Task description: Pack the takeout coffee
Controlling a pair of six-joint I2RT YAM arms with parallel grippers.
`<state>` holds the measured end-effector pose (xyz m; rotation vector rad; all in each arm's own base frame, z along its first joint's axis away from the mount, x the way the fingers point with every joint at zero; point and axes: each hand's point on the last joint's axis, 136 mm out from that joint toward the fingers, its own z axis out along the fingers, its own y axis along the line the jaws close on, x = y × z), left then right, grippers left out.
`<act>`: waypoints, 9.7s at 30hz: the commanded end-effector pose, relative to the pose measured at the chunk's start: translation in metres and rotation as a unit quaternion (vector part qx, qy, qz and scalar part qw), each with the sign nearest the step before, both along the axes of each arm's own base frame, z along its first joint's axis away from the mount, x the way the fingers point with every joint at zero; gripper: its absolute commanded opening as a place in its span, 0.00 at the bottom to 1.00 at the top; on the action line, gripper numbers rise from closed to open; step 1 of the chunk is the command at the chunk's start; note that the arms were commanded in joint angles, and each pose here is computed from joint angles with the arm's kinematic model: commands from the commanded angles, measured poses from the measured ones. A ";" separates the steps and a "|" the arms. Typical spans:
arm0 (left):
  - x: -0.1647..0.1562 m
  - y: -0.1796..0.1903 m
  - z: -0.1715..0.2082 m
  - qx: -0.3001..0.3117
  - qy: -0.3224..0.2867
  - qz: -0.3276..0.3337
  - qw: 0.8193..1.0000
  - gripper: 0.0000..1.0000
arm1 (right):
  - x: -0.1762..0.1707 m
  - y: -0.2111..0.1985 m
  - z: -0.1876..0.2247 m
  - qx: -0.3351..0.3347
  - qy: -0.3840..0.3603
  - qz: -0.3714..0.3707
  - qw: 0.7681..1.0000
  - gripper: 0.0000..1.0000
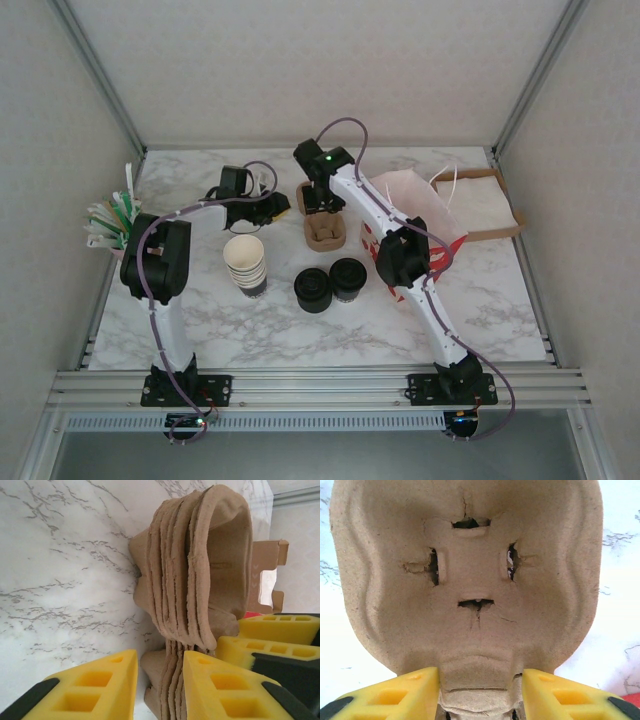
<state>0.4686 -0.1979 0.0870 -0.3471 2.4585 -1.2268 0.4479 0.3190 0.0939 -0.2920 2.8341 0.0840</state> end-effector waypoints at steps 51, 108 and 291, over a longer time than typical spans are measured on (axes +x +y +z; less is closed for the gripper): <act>0.011 0.004 0.000 -0.047 -0.009 -0.012 0.999 0.39 | -0.018 0.017 0.033 0.037 -0.006 0.018 0.999 0.33; -0.002 0.009 0.014 -0.136 -0.019 -0.003 0.991 0.38 | -0.022 0.025 0.020 0.042 0.012 0.021 0.999 0.33; -0.010 -0.003 -0.035 -0.141 0.024 -0.010 0.990 0.49 | -0.026 0.042 0.024 0.076 0.013 0.025 0.997 0.32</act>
